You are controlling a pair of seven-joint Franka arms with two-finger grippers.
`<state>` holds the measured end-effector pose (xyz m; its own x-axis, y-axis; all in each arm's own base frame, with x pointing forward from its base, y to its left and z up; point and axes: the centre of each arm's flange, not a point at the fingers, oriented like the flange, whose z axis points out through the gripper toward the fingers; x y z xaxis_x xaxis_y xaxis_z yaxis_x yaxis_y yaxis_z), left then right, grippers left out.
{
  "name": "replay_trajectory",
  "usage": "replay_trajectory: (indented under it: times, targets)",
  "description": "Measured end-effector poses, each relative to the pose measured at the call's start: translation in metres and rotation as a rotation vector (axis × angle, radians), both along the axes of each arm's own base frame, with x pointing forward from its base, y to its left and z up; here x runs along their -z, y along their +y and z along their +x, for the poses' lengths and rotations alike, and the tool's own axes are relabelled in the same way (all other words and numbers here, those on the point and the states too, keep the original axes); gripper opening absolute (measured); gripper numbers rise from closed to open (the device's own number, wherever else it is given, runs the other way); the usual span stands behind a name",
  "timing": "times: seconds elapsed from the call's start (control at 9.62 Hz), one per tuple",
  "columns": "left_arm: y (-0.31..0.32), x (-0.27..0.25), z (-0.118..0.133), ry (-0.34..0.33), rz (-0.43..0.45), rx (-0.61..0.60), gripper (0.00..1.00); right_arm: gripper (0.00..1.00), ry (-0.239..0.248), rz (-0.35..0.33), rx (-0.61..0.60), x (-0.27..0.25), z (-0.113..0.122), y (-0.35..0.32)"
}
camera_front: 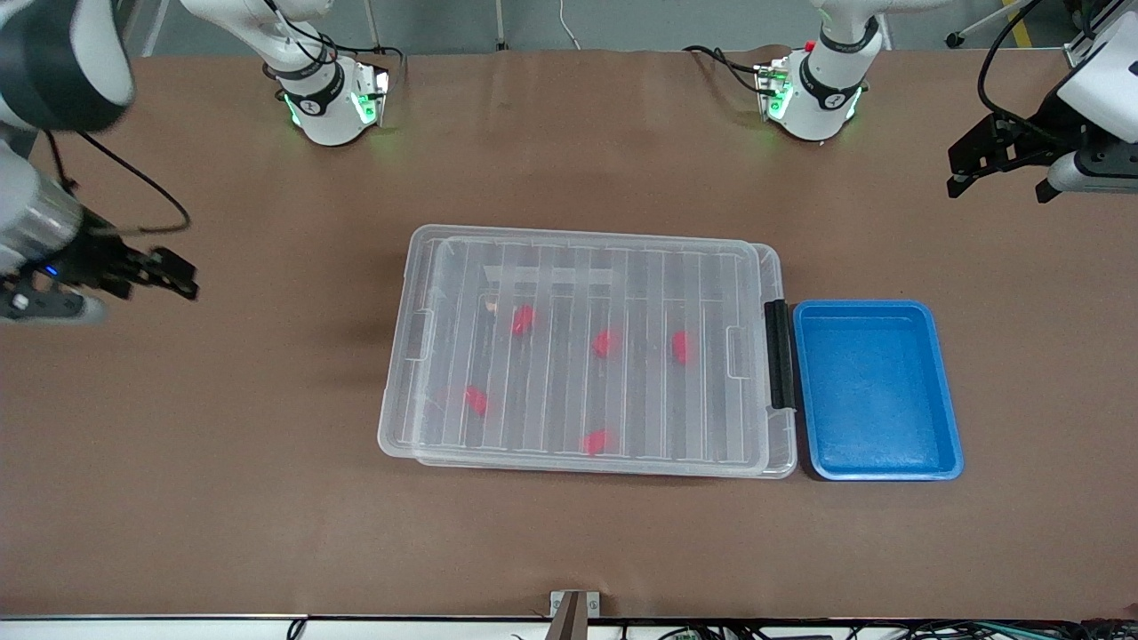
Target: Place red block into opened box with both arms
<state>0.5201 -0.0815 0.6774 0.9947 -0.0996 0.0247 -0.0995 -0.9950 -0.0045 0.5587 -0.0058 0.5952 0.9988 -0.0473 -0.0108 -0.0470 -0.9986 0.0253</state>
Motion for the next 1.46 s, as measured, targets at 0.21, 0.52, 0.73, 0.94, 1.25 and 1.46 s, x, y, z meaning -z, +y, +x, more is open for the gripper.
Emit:
replay_trajectory:
  times: [0.21, 0.52, 0.73, 0.94, 1.25, 1.46]
  targets:
    - [-0.002, 0.001, 0.0, 0.001, 0.0, 0.004, 1.0, 1.0, 0.018, 0.006, 0.057, -0.054, -0.032, -0.042]
    - [-0.009, 0.002, -0.001, 0.003, 0.001, 0.016, 1.0, 1.0, 0.042, 0.012, 0.077, -0.064, -0.044, -0.056]
    - [-0.008, 0.002, 0.0, 0.003, 0.001, 0.013, 1.0, 1.0, 0.038, 0.011, 0.07, -0.064, -0.043, -0.052]
    - [-0.007, 0.002, 0.0, 0.003, 0.001, 0.009, 1.0, 1.0, 0.019, 0.01, 0.066, -0.069, -0.041, -0.05]
    - [-0.004, 0.002, 0.001, 0.004, 0.001, 0.003, 1.0, 1.0, -0.014, 0.007, 0.062, -0.07, -0.036, -0.05]
    - [-0.001, 0.002, 0.001, 0.002, 0.0, -0.002, 1.0, 1.0, -0.011, 0.007, 0.062, -0.069, -0.036, -0.05]
